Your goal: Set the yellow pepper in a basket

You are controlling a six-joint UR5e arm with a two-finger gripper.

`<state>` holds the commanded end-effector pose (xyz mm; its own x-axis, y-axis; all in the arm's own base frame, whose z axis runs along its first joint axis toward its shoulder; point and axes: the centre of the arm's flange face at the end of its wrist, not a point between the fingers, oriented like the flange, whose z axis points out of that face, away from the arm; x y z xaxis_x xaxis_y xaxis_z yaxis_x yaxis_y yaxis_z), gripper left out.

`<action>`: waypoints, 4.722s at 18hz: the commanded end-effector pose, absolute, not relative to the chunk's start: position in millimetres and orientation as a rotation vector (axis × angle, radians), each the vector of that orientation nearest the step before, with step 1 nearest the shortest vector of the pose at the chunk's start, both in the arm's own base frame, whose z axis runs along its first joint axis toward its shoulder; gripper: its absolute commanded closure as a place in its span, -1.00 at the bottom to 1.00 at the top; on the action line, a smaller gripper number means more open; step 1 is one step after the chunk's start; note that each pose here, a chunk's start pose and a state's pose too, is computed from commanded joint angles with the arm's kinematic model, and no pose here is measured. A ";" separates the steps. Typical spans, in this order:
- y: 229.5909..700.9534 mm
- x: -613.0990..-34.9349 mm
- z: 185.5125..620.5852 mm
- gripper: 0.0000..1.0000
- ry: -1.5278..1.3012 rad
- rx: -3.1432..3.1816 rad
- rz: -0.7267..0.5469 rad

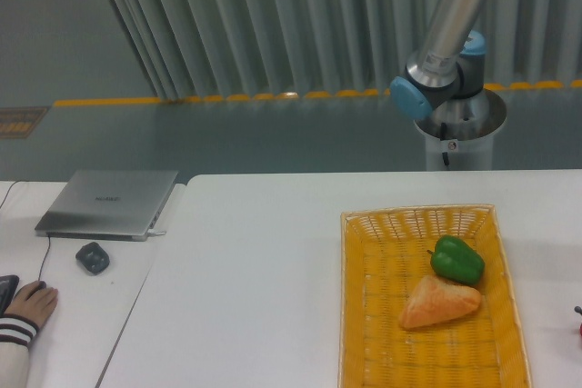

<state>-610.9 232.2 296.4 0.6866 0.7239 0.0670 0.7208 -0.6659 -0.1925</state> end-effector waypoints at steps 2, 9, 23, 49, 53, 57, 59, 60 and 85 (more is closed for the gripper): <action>232.5 -612.6 288.4 -1.00 -1.170 -2.696 0.017; 232.6 -613.8 279.8 -1.00 -1.169 -2.702 0.006; 241.0 -609.9 287.4 -0.26 -1.148 -2.700 0.026; 627.1 -258.1 378.3 -0.27 -0.574 -2.838 0.391; 651.5 -244.4 357.9 -0.27 -0.520 -2.829 0.417; 659.7 -247.7 346.9 -0.27 -0.509 -2.832 0.431; 663.7 -250.0 351.7 -0.43 -0.507 -2.820 0.435; 665.9 -251.3 353.1 -0.76 -0.504 -2.816 0.437; 483.5 -405.7 422.7 -1.00 0.243 -2.999 0.381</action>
<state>-405.7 483.5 422.7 0.9558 -0.1445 -0.2562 -0.1718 -0.9812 -0.0875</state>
